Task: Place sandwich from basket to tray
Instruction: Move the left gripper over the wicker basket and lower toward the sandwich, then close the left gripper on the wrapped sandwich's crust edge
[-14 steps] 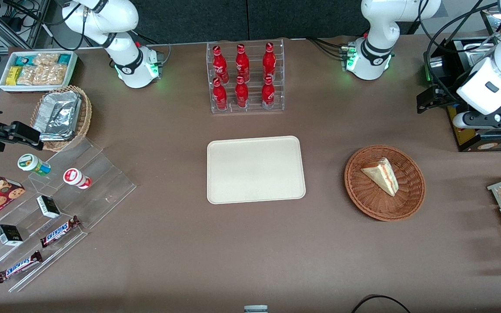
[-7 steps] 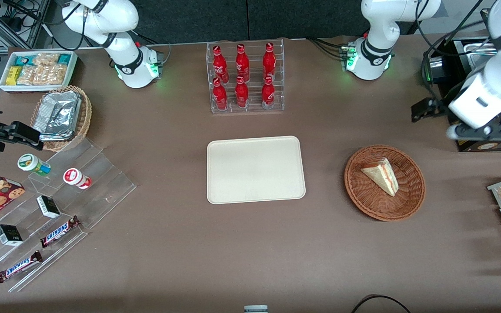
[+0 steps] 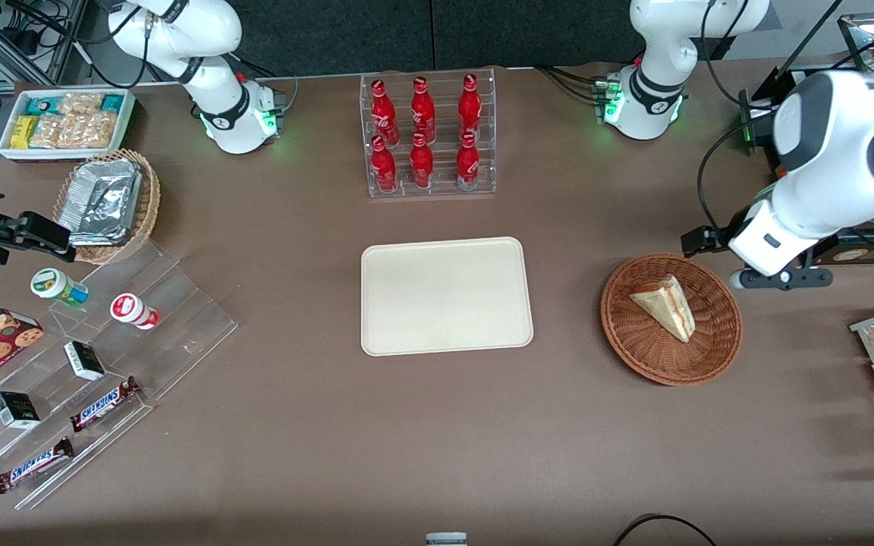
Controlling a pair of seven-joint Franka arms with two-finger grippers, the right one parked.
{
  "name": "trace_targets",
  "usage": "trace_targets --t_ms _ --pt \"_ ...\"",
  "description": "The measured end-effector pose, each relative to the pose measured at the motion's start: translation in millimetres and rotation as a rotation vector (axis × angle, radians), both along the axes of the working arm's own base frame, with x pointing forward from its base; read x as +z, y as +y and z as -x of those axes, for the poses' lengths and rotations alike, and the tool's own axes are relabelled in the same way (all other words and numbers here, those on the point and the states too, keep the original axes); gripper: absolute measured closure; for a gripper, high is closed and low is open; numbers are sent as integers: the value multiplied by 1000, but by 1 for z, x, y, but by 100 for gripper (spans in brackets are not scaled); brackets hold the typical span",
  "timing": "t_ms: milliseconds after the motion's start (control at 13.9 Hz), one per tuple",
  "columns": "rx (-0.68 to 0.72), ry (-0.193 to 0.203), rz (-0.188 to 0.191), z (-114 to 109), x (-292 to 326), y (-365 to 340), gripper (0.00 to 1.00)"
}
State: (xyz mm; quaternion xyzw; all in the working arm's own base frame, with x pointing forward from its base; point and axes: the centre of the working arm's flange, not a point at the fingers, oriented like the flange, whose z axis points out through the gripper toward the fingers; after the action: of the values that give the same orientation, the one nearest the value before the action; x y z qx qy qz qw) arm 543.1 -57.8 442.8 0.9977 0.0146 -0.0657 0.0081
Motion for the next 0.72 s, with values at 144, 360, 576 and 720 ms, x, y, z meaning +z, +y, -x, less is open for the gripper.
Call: trace_targets --t_ms 144,360,576,720 --pt "56 -36 -2 1 -22 10 0" --pt "159 -84 -9 5 -51 16 0" --pt "302 -94 -19 4 -71 16 0" --pt "401 -91 -29 2 -83 15 0"
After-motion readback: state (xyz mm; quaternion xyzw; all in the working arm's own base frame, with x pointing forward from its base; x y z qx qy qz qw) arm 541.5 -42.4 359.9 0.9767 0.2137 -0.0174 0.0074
